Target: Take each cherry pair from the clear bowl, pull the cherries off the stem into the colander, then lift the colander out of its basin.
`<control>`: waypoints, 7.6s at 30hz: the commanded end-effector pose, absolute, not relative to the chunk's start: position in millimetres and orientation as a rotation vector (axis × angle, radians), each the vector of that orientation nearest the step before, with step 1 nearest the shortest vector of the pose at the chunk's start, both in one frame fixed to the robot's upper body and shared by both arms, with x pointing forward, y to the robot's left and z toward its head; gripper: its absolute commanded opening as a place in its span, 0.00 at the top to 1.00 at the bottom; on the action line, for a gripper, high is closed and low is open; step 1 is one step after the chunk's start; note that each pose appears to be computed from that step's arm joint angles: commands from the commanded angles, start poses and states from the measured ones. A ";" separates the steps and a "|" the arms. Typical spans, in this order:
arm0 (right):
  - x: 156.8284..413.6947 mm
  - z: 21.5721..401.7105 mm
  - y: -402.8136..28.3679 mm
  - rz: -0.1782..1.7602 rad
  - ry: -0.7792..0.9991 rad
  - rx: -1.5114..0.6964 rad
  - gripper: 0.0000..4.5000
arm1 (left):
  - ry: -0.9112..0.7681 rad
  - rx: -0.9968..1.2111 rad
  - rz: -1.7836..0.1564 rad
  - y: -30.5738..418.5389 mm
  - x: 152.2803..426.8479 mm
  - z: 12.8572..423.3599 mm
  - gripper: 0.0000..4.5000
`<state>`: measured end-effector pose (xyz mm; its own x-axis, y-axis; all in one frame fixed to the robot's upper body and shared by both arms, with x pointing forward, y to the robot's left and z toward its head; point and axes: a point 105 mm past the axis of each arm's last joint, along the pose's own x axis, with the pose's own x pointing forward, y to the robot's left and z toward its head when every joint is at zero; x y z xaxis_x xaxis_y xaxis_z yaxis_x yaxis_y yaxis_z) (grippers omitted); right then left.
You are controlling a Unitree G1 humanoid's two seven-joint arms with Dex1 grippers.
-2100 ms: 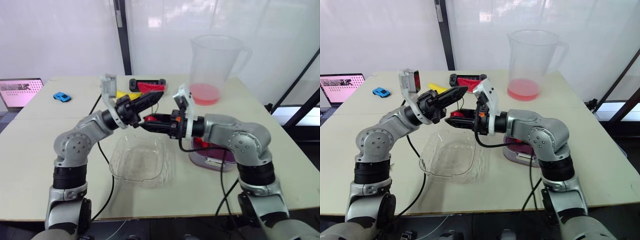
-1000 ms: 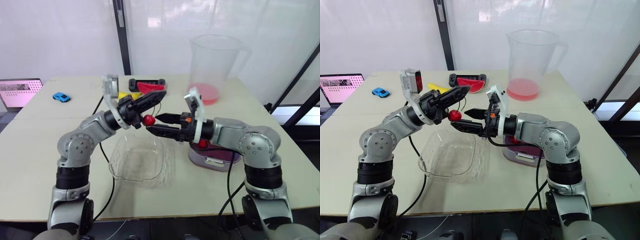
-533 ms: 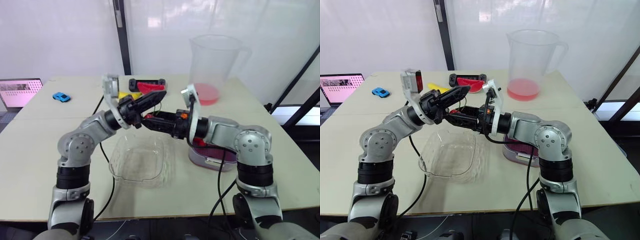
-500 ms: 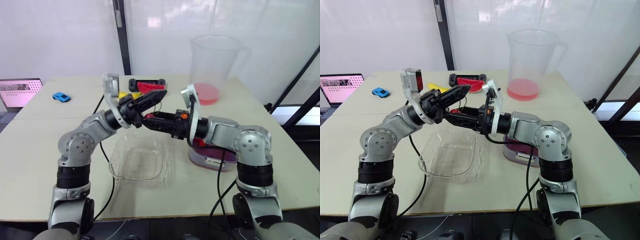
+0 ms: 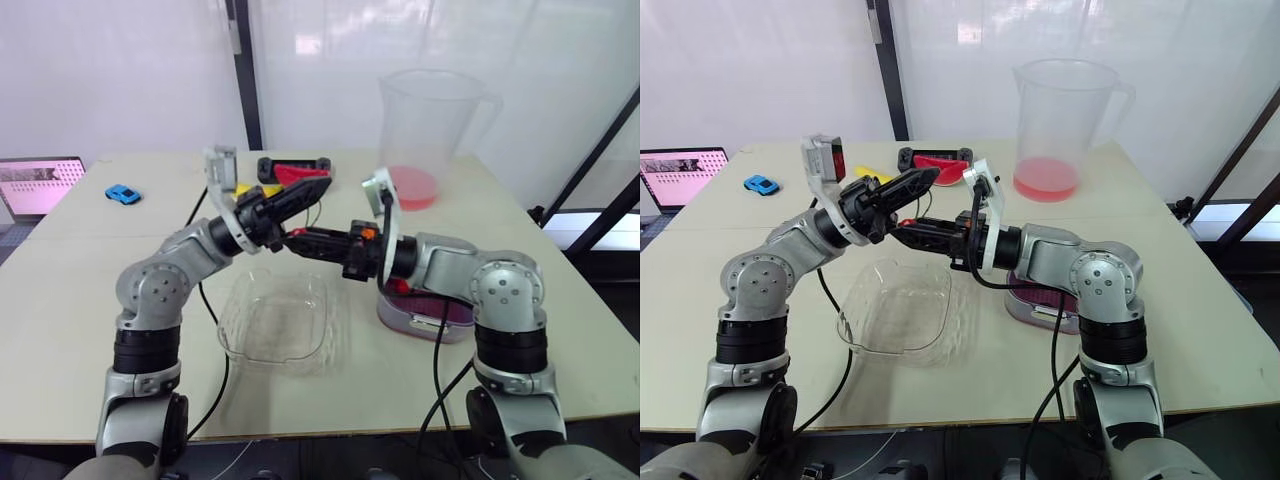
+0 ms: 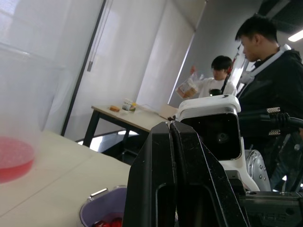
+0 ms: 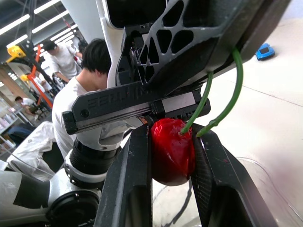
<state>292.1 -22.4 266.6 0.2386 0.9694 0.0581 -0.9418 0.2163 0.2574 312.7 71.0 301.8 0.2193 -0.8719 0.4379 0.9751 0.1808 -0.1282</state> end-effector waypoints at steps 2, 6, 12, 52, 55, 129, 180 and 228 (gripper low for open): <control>289.0 241.8 -25.1 1.308 0.215 0.134 0.85 | -0.363 -0.392 -1.376 68.1 301.7 316.3 1.00; 283.7 231.6 -25.3 1.324 0.242 0.076 0.85 | -0.363 -0.391 -1.377 68.1 301.8 316.1 1.00; 287.2 235.2 -37.4 1.294 0.224 0.052 0.85 | -0.364 -0.385 -1.371 71.4 303.3 316.4 1.00; 306.4 287.3 -170.9 1.231 0.230 -0.551 0.01 | -0.107 -0.124 -1.117 178.7 288.7 277.0 1.00; 284.7 304.2 -135.2 1.448 0.124 -0.451 0.01 | -0.029 -0.084 -1.016 209.4 283.1 263.7 1.00; 214.0 253.3 -230.4 0.627 0.462 -0.566 0.00 | -0.226 0.067 -1.568 108.3 300.6 297.6 0.01; 289.3 182.9 -170.0 0.897 0.655 -0.891 0.95 | -0.132 0.176 -1.410 110.3 275.1 259.8 0.00; 266.6 263.6 -173.4 0.919 0.452 -0.891 0.95 | -0.140 0.237 -1.513 97.2 283.1 270.5 0.00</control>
<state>268.3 -177.3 248.4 0.5169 0.4692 -0.7160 -0.8558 0.3017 -0.4201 285.9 98.6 259.3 0.0686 -0.9960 -0.0575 0.9813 0.0570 0.1838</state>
